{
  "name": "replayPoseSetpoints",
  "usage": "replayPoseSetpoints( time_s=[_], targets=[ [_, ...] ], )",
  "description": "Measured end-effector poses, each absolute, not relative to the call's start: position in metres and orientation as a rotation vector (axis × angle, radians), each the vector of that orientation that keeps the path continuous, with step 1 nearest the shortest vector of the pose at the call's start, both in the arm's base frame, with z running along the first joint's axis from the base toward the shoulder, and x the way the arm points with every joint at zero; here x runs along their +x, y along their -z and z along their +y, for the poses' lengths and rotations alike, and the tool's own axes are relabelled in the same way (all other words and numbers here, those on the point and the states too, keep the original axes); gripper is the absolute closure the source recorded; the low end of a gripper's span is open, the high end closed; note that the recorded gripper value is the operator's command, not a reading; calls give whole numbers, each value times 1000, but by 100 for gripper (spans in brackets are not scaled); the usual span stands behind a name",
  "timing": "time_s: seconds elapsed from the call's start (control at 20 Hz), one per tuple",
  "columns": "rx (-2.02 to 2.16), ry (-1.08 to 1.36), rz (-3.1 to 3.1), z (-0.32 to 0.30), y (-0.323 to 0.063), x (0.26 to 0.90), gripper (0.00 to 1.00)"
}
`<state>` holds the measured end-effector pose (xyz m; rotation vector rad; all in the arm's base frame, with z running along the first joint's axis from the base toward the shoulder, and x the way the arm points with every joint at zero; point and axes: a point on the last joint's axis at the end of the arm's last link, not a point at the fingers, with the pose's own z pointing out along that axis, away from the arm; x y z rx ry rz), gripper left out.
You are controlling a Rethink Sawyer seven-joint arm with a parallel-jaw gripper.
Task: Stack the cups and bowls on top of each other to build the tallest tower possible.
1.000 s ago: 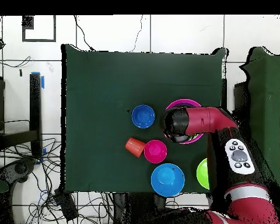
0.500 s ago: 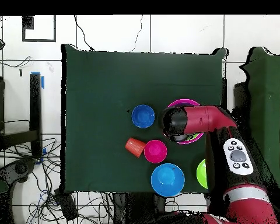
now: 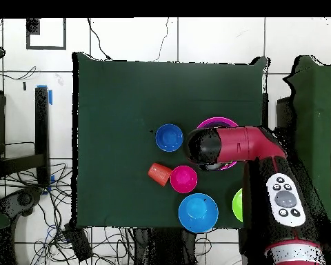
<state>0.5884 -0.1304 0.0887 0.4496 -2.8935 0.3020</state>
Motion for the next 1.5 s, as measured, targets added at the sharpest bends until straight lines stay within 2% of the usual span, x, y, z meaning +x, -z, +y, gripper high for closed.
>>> replayPoseSetpoints(
  time_s=[0.3,0.55,1.5],
  targets=[
    [411,-285,-2919,-119,-123,578,0],
    [371,-242,-2909,-112,-136,553,0],
    [313,-162,-2882,-92,-107,433,0]
  ],
)
